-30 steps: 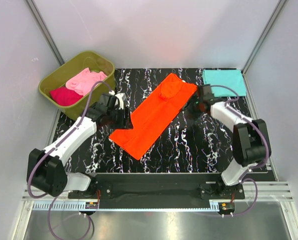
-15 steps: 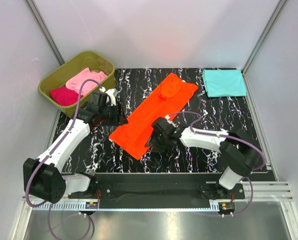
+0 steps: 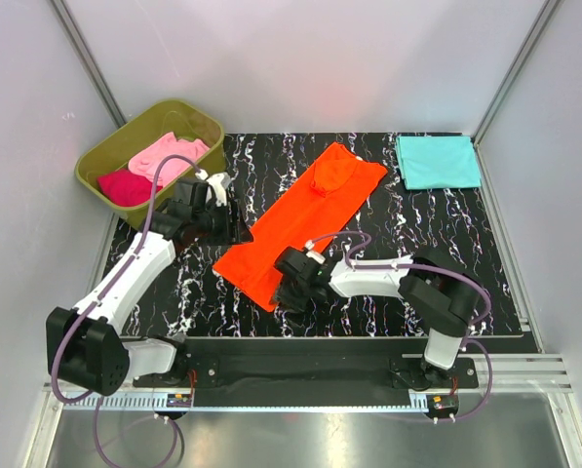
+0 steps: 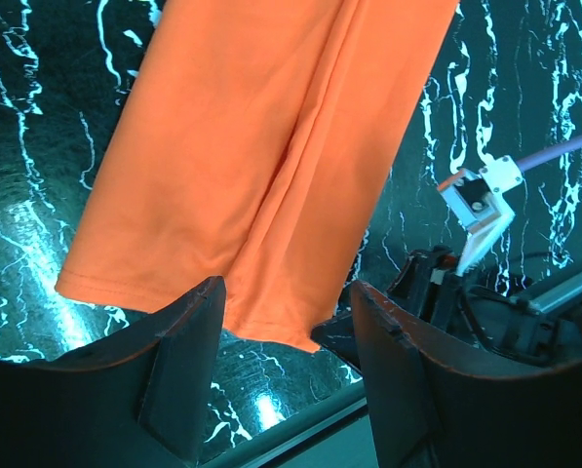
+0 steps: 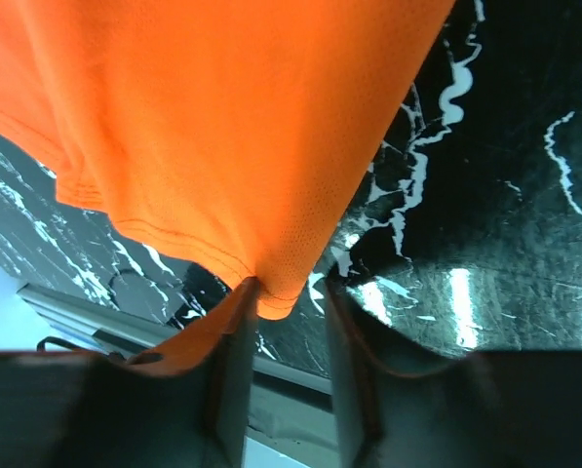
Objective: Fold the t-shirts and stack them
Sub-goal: Fold the tshirt
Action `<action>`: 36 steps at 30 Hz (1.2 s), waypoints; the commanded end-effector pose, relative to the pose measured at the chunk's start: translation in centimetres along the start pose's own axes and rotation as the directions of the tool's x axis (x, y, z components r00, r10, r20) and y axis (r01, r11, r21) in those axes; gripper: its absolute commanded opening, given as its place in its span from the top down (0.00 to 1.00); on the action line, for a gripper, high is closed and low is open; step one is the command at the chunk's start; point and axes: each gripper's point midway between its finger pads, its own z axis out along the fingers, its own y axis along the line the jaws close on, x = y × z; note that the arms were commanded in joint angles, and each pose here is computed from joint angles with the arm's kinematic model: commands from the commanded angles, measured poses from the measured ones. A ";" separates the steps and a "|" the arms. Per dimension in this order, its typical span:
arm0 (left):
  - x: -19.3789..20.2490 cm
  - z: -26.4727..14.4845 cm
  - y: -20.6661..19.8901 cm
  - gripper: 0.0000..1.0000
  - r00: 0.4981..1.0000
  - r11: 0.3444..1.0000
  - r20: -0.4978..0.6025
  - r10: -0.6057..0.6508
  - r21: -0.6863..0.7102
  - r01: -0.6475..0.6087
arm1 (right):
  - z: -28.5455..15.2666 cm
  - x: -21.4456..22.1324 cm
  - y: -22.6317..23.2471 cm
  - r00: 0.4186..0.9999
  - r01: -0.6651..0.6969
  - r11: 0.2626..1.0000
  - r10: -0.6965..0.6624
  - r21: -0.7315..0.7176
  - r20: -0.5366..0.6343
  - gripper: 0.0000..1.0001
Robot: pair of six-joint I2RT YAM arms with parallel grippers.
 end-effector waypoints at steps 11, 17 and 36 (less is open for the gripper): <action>2.5 0.0 -0.7 0.41 0.999 0.997 -0.039 0.018 0.078 -0.015 | -5.0 -0.5 -9.1 0.998 0.038 0.986 -0.046 0.159 0.047 1.00; 7.1 2.1 -2.1 0.40 0.987 0.998 -0.151 0.055 0.041 -0.050 | -7.2 0.2 -15.9 1.000 0.021 0.966 -0.026 0.258 0.014 1.00; 14.3 7.0 -3.2 0.39 0.954 0.997 -0.290 0.073 0.042 -0.064 | -13.5 -2.1 -16.7 0.993 -0.019 0.968 -0.011 0.252 0.117 0.67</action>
